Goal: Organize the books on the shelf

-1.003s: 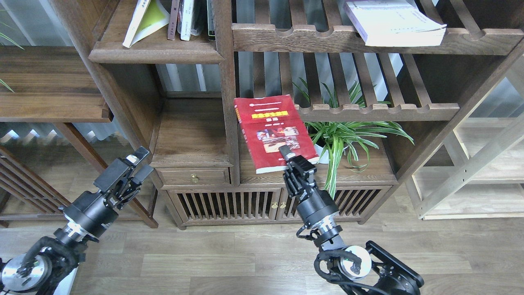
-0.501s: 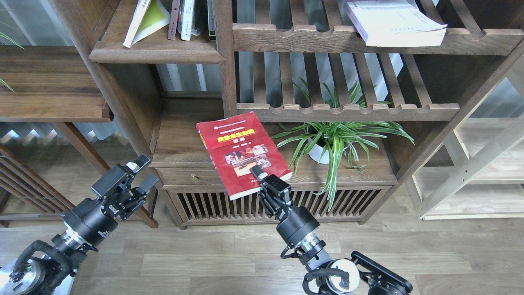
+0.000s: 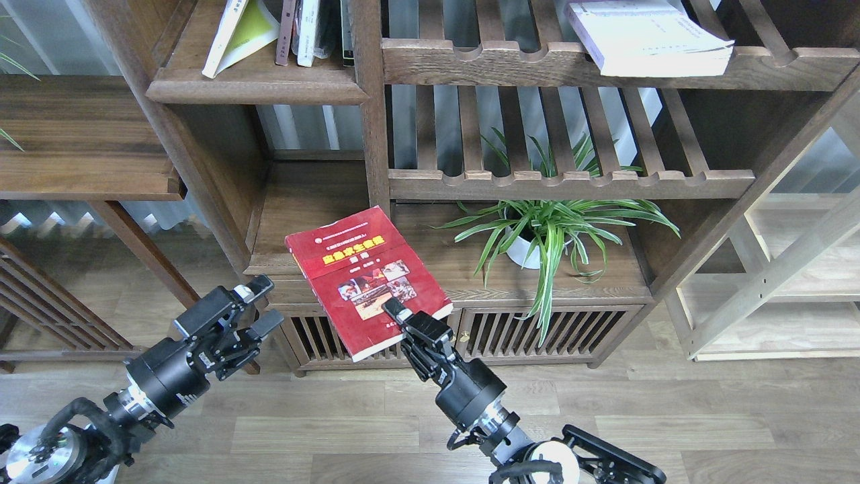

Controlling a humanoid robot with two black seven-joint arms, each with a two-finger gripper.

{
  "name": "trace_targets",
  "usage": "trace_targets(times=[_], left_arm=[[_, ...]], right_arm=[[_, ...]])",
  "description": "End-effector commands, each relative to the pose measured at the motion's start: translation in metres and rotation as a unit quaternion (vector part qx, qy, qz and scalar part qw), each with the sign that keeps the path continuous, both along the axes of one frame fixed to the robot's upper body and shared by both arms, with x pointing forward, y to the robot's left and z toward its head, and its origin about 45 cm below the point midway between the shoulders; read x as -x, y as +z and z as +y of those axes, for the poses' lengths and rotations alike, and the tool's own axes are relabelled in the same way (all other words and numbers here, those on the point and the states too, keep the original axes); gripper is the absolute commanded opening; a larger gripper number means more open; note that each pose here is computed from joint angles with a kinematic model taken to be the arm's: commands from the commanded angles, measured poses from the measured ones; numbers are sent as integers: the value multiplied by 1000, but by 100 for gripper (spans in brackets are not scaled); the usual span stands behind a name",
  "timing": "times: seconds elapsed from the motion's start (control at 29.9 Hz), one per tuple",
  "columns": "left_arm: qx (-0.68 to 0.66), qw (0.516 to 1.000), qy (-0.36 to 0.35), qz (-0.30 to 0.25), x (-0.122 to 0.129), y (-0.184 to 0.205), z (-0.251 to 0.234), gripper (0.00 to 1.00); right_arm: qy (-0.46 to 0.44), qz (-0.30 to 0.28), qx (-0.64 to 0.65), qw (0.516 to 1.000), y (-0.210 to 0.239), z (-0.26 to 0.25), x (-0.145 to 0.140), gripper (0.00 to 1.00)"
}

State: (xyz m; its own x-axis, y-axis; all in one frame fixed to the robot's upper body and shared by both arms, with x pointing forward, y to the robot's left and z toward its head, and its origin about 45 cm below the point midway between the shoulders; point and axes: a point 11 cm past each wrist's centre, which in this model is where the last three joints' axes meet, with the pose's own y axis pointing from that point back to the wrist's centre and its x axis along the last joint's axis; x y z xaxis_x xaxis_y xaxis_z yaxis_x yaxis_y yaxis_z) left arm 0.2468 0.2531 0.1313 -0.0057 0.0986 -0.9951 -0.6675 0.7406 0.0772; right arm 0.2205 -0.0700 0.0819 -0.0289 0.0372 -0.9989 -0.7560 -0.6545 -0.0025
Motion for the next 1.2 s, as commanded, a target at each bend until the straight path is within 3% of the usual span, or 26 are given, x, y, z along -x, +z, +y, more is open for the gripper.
trace_targets(times=[0.0,0.43,0.84,1.17], left_arm=[[1,1000,-1,4,2,-2,-1,99],[15,1000,1,12,3,-10,-13,99],[8,1000,-5,-15,-25,1,-19,99],[23,999,-23,-19,-27,3,-39,93]], right_arm=[[8,2,1,1000,-2,3,4,4],[11,-2,2,1000,0,4,3,4],[12,-2,3,1000,0,5,2,4],[12,-2,3,1000,1,5,2,4]])
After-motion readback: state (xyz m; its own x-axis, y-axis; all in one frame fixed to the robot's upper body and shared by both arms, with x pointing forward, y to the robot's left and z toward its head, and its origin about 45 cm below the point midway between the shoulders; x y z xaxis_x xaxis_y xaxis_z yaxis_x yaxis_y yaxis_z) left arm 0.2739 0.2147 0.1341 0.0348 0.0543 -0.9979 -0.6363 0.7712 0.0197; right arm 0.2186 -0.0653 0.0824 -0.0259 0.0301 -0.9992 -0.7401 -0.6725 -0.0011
